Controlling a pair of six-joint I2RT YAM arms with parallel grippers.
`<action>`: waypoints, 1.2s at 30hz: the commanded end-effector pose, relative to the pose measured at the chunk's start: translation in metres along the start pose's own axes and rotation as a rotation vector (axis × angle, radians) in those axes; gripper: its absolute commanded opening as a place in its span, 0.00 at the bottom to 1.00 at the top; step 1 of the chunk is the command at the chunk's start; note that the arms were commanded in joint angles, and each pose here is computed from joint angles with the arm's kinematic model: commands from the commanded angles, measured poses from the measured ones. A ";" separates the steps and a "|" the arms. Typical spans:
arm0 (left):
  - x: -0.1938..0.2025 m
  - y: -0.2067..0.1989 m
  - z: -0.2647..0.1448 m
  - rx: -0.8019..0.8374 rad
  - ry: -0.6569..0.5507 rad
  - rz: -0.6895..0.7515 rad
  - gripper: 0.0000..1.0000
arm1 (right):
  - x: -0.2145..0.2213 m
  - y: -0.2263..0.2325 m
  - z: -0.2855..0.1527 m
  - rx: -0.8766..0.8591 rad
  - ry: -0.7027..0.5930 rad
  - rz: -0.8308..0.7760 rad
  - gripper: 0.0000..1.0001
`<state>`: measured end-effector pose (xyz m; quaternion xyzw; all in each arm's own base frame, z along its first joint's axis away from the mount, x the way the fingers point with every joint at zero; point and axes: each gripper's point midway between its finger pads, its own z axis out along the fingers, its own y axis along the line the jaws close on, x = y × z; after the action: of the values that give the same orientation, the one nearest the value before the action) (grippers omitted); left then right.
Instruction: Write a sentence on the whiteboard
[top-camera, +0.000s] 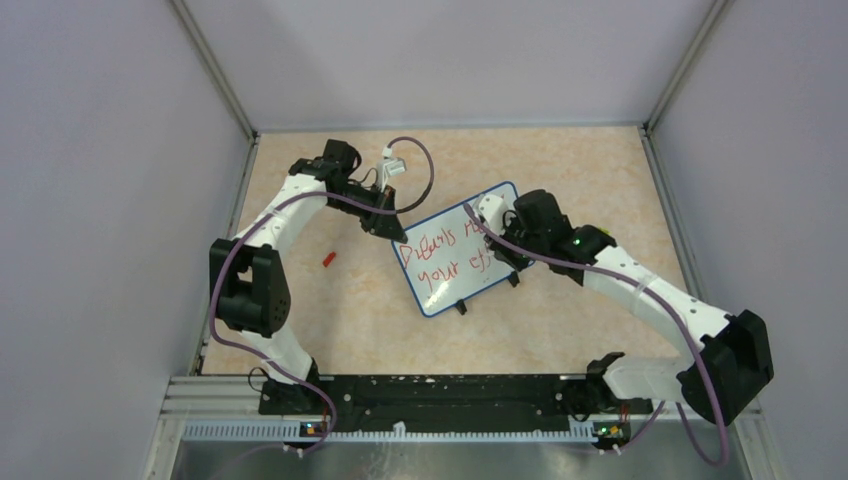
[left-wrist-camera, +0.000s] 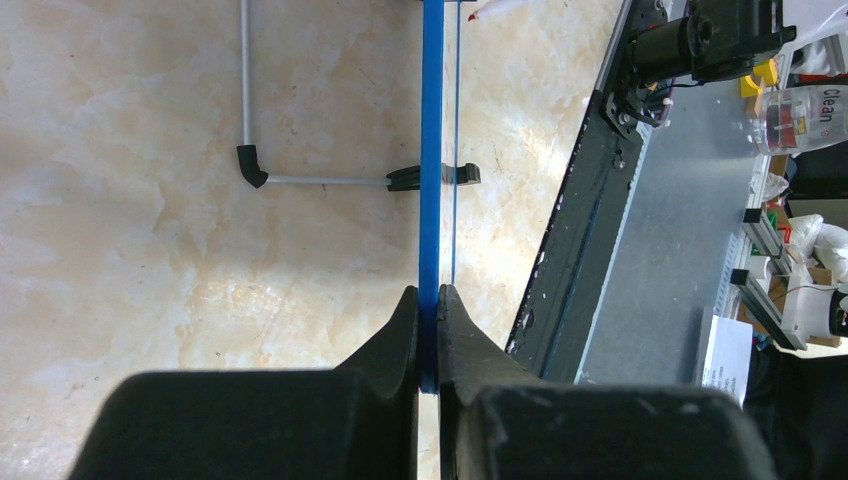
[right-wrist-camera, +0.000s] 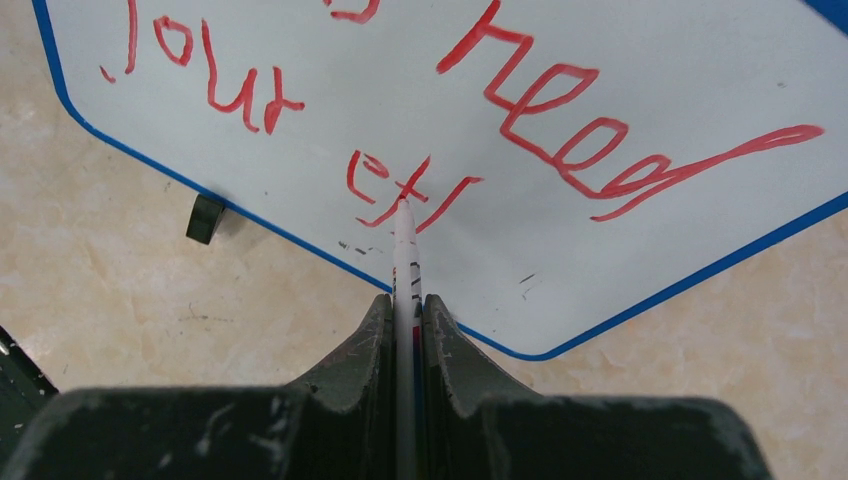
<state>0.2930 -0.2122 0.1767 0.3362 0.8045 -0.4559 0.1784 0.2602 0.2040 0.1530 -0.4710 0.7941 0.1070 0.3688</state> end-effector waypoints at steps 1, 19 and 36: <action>0.000 0.001 0.001 -0.009 0.000 0.023 0.00 | -0.021 -0.016 -0.006 0.053 -0.054 -0.006 0.00; 0.001 0.004 0.002 -0.015 0.007 0.018 0.00 | 0.004 -0.039 0.004 0.135 0.011 0.000 0.00; -0.005 0.013 0.000 -0.045 0.019 0.046 0.00 | -0.015 -0.010 -0.022 -0.067 -0.093 0.038 0.00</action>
<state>0.2939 -0.2117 0.1760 0.3369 0.8060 -0.4534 0.1771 0.2639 0.1955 0.1555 -0.4674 0.7948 0.1241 0.3666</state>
